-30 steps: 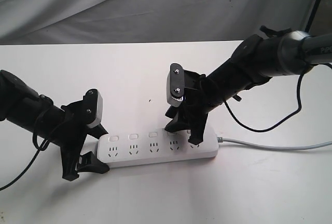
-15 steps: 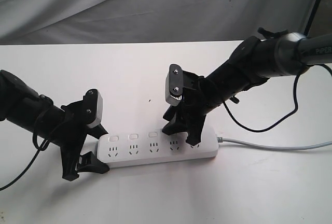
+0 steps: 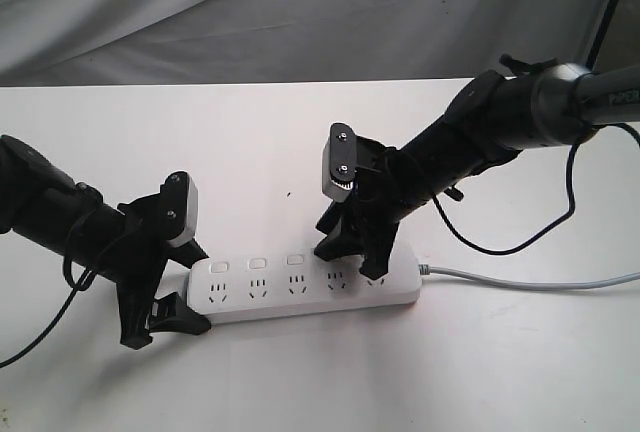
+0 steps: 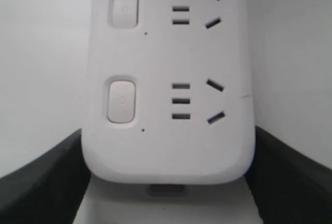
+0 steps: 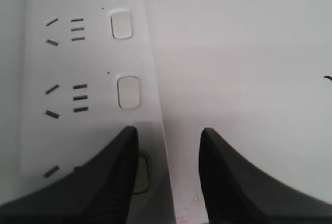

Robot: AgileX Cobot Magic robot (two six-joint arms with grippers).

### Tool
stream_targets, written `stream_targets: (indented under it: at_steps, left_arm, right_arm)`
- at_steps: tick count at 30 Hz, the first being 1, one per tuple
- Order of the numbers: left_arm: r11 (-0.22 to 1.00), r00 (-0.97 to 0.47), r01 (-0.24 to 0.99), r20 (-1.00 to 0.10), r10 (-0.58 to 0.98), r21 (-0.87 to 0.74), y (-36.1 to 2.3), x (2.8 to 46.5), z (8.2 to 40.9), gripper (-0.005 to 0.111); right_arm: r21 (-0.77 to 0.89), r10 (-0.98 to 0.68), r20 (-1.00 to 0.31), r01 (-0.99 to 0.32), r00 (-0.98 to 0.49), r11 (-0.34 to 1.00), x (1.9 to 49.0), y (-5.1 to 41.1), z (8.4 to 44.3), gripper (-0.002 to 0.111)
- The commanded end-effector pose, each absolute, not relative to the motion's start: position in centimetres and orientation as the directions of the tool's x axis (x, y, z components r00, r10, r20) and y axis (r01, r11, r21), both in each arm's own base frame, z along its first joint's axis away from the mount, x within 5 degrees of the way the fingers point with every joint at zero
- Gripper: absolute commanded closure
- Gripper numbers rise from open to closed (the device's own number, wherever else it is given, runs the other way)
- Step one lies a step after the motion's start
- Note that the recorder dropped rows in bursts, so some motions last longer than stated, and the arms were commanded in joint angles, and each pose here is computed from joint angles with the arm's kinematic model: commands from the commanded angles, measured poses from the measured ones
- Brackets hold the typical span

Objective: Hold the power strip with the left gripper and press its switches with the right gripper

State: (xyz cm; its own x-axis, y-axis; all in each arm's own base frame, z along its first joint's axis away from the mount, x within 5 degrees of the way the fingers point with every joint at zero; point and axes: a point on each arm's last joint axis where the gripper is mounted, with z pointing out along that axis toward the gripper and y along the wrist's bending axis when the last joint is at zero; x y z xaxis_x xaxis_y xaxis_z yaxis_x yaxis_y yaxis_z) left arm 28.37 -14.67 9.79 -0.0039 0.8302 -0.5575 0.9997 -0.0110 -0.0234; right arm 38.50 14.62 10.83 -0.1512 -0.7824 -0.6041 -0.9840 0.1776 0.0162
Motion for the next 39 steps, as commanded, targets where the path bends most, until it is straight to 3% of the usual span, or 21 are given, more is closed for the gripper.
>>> stream_targets:
  at_steps: [1, 6, 9, 16, 39]
  left_arm:
    - [-0.014, 0.002, 1.0, -0.559, 0.829, -0.017, -14.8, 28.5, 9.8, 0.05]
    - [-0.014, 0.002, 1.0, -0.559, 0.829, -0.017, -14.8, 28.5, 9.8, 0.05]
    - [-0.014, 0.002, 1.0, -0.559, 0.829, -0.017, -14.8, 28.5, 9.8, 0.05]
    - [-0.014, 0.002, 1.0, -0.559, 0.829, -0.017, -14.8, 28.5, 9.8, 0.05]
    - [-0.014, 0.002, 1.0, -0.559, 0.829, -0.017, -14.8, 28.5, 9.8, 0.05]
  right_arm:
    - [0.0, -0.841, -0.53, -0.992, -0.108, 0.128, 38.1, 13.6, 8.9, 0.071]
    - [-0.117, -0.807, -0.589, -0.983, -0.049, 0.145, 38.1, 13.9, 14.8, 0.071]
    - [-0.144, -0.805, -0.593, -0.977, -0.04, 0.155, 38.1, 13.3, 16.2, 0.071]
    - [-0.088, -0.795, -0.597, -0.976, -0.107, 0.198, 38.3, 11.8, 15.9, 0.071]
    - [-0.054, -0.823, -0.555, -0.981, -0.123, 0.184, 38.5, 11.2, 13.7, 0.071]
